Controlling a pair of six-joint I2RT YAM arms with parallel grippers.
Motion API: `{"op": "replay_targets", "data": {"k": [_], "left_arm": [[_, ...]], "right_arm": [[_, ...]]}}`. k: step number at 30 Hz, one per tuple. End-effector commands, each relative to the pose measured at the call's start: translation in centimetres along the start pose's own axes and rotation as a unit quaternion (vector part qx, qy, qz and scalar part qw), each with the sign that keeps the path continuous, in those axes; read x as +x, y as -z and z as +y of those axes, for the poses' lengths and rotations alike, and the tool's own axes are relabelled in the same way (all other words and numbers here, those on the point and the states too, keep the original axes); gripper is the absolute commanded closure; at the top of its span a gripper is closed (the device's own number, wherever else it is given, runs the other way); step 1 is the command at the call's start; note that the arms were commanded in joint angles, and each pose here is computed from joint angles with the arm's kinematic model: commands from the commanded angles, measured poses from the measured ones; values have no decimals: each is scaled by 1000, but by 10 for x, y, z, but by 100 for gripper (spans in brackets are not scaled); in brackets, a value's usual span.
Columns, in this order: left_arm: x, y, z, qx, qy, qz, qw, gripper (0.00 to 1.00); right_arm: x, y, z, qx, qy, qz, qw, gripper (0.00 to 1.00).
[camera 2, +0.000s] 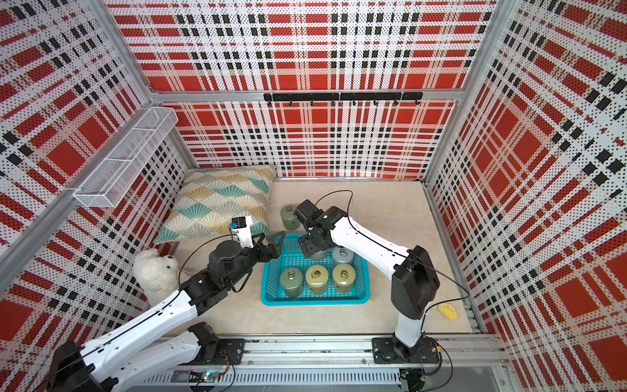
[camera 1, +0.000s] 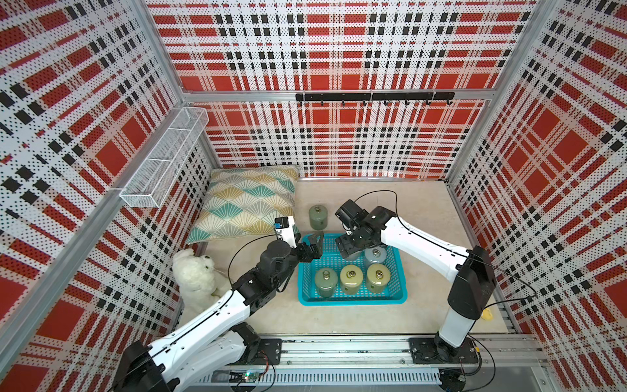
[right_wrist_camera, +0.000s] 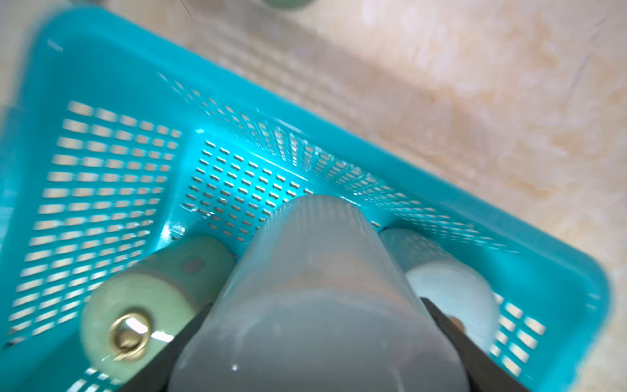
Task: Take the tea canister out of the basket
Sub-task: Pick up the tea canister from the basket, then place the tea canister at the center of the board.
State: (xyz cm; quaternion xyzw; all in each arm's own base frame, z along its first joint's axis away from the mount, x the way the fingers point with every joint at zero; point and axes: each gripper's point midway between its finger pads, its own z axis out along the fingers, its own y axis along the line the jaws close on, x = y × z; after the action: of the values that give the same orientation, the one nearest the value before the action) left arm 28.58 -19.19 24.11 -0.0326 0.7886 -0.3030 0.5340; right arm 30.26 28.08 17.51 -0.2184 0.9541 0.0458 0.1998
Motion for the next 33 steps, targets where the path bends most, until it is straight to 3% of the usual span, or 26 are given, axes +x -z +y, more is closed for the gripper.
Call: {"op": "replay_targets", "data": {"k": [1,8,20,33], "left_arm": [[-5,2,-5,10,4,-9,1000,1],[-6,4,-6,13,4,-11,1000,1],[-11,13,-5,7,5,-23,1000,1],[-7,10,-5,2,-1,-17,1000,1]], "right_arm": [[-25,39,-7,10,-8,-53,998,27],[-71,43,-15,11,-26,-92,995,26],[-135,-8,-26,13,-56,-108,993,26],[-134,-93,-49,19,-78,-57,995,25]]}}
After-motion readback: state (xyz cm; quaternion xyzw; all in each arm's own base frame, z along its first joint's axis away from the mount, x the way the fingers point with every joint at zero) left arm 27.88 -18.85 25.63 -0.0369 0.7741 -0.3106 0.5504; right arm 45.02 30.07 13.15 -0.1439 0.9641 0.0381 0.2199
